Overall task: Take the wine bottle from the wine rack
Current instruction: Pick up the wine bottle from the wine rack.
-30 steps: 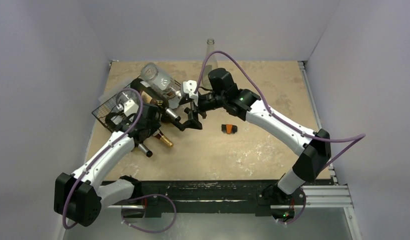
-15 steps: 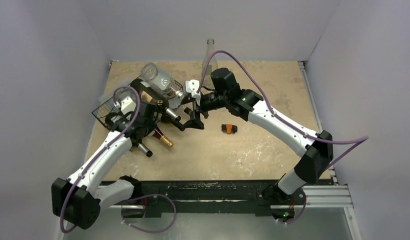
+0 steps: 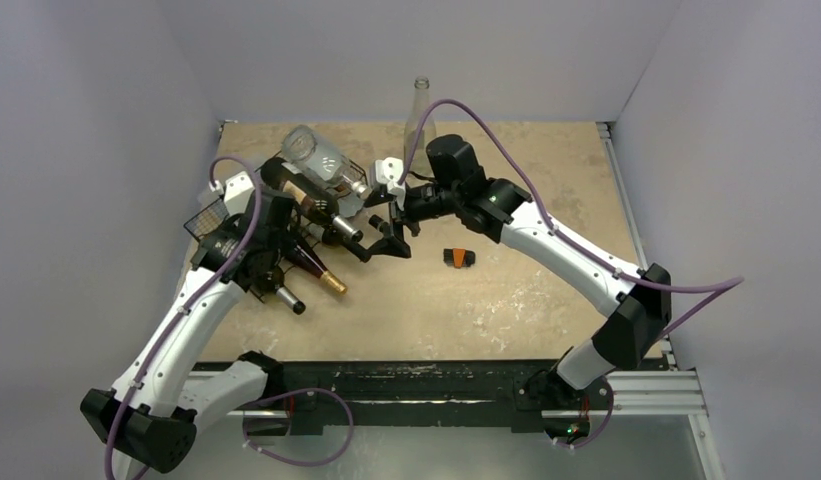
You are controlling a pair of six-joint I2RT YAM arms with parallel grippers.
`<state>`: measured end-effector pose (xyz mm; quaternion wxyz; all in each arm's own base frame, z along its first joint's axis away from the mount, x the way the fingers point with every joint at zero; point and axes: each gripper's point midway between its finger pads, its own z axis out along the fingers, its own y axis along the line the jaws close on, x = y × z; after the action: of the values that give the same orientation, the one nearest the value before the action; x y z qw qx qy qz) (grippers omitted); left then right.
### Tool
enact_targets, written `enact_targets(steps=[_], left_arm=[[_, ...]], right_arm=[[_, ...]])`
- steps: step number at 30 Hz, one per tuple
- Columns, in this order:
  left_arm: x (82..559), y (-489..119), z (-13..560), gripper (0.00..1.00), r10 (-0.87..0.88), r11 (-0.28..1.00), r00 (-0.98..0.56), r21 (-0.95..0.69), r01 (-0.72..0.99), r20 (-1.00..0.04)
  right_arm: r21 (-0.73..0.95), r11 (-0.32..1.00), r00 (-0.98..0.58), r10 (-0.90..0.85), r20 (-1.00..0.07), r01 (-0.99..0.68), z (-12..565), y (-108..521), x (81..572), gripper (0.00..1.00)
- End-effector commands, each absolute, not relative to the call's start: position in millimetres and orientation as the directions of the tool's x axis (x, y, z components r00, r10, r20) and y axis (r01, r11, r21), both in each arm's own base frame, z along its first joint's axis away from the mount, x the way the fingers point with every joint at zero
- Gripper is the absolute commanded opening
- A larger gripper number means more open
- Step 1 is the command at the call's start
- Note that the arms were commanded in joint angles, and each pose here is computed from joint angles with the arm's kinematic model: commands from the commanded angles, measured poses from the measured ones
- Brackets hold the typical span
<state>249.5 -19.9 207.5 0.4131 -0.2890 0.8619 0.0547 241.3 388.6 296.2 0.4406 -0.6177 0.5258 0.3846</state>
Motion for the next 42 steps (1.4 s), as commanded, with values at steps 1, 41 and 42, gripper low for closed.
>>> enact_targets(steps=[1,41,42], left_arm=[[260.9,-8.8,256.7,0.0,-0.378,0.845,-0.426,-0.119,-0.521,-0.822],[271.7,7.2,337.3,0.0,-0.082,0.911,-0.485,0.131,-0.39,-0.871],[271.5,7.1,337.6,0.0,-0.08,0.912,-0.485,0.132,-0.388,-0.871]], right_arm=[[-0.175,-0.053,0.183,-0.26,-0.948,-0.983,319.4,382.8,235.9,0.99],[-0.169,-0.051,0.176,-0.261,-0.949,-0.984,316.2,375.6,230.1,0.99],[-0.166,-0.05,0.174,-0.263,-0.949,-0.985,315.2,375.6,230.3,0.99]])
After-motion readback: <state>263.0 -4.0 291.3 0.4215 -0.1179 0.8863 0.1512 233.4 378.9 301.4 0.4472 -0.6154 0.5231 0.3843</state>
